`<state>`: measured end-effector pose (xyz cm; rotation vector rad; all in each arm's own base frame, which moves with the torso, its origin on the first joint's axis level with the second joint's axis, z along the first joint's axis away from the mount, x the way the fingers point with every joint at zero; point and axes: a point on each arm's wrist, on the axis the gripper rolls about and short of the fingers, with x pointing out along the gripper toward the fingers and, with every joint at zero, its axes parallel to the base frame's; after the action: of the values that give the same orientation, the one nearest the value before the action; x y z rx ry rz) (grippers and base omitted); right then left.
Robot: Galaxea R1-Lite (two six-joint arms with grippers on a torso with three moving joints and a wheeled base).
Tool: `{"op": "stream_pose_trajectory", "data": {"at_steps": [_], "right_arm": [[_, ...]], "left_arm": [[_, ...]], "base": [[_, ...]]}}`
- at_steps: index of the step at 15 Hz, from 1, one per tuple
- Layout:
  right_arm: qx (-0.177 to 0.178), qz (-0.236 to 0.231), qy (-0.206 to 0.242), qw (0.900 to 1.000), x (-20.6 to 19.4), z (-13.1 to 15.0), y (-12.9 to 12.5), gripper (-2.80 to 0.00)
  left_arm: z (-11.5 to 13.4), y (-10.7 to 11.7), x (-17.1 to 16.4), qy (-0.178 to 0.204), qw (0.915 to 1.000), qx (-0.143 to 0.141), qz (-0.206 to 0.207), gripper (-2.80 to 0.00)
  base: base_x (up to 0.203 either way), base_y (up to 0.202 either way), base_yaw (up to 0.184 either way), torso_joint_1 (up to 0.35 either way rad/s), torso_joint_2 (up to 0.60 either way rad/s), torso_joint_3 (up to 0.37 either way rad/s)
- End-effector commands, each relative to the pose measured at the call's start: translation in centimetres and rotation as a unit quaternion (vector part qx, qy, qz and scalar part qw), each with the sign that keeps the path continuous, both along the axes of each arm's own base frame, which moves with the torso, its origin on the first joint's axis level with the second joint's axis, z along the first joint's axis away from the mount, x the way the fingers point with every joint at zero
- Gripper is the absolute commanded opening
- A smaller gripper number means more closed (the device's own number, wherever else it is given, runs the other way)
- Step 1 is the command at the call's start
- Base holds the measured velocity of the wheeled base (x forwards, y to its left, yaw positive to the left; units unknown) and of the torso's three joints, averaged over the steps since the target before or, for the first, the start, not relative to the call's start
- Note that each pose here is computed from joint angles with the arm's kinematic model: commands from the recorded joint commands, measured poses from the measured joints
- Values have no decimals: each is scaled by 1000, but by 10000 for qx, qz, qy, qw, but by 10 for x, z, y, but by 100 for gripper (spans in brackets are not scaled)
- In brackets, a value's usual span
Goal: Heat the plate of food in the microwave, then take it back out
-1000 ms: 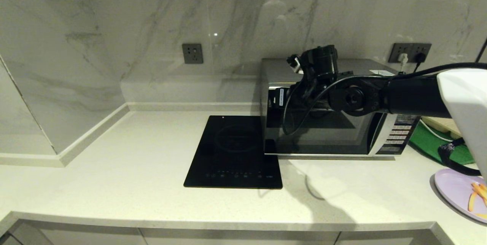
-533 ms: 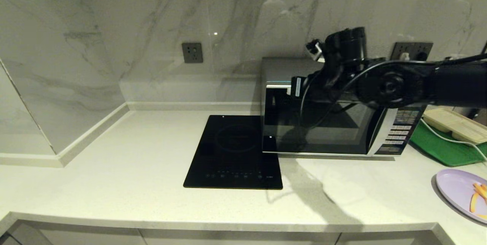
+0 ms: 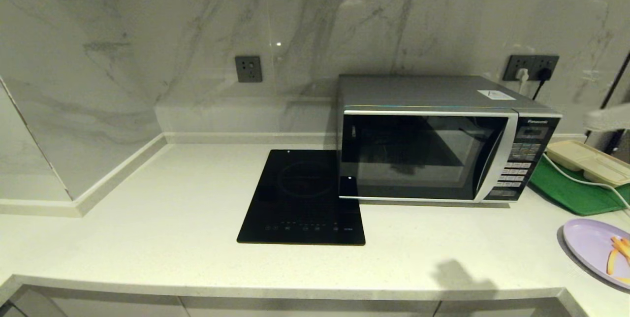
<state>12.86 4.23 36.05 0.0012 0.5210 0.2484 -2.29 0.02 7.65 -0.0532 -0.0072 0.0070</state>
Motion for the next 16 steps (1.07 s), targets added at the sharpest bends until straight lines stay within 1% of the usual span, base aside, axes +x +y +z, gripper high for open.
{"op": "stream_pose_trajectory", "data": {"at_steps": [1, 2, 3, 4, 5, 6, 7, 9, 10, 11, 12, 13, 14, 15, 16], "right_arm": [[-349, -738, -123, 9966, -116, 0, -43, -280], [-307, -1029, -366, 9935, -145, -2, -52, -280], [-292, -1420, -512, 9881, -169, -6, -57, -280], [-281, -1910, -625, 9792, -192, -12, -56, -280], [-182, -2131, -859, 9731, -221, -23, -54, -280], [-73, -2130, -1076, 9711, -246, -38, -53, -280], [15, -2102, -1264, 9694, -270, -58, -53, -280], [130, -2047, -1577, 9660, -305, -105, -52, -280], [168, -2014, -1697, 9646, -317, -133, -51, -280], [213, -1991, -1763, 9637, -324, -161, -50, -280], [391, -1994, -1809, 9623, -327, -178, -49, -280], [619, -1870, -1767, 9643, -317, -189, -47, -280], [696, -1644, -1757, 9681, -297, -191, -45, -280], [677, -1481, -1769, 9707, -274, -195, -44, -280], [597, -1364, -1734, 9735, -249, -205, -43, -280]], "left_arm": [[0, 0, 0, -7, 10000, -3, 6, -280], [0, 0, 0, 0, 10000, -3, 2, -280], [0, 0, 0, 0, 10000, -3, 2, -280], [0, 0, 0, -2, 10000, -3, 8, -280], [0, 0, 0, -4, 10000, -3, 2, -280], [0, 0, 0, 0, 10000, -3, 2, -280], [0, 0, 0, -3, 10000, -3, 2, -280], [0, 0, 0, -3, 10000, -3, 2, -280], [0, 0, 0, 3, 10000, -3, 9, -280], [0, 0, 0, -3, 10000, -4, 2, -280], [0, 0, 0, -3, 10000, -10, 2, -280], [0, 0, 0, -3, 10000, -10, 2, -280], [0, 0, 0, -3, 10000, -10, 2, -280], [0, 0, 0, -3, 10000, -10, 2, -280], [0, 0, 0, -3, 10000, -10, 2, -280]], "base": [[0, 0, 0, 0, 0, 0], [0, 0, 0, 0, 0, 0], [0, 0, 0, 0, 0, 0], [0, 0, 0, 0, 0, 0], [0, 0, 0, 0, 0, 0], [0, 0, 0, 0, 0, 0], [0, 0, 0, 0, 0, 0], [0, 0, 0, 0, 0, 0], [0, 0, 0, 0, 0, 0], [0, 0, 0, 0, 0, 0], [0, 0, 0, 0, 0, 0], [0, 0, 0, 0, 0, 0], [0, 0, 0, 0, 0, 0], [0, 0, 0, 0, 0, 0], [0, 0, 0, 0, 0, 0]]}}
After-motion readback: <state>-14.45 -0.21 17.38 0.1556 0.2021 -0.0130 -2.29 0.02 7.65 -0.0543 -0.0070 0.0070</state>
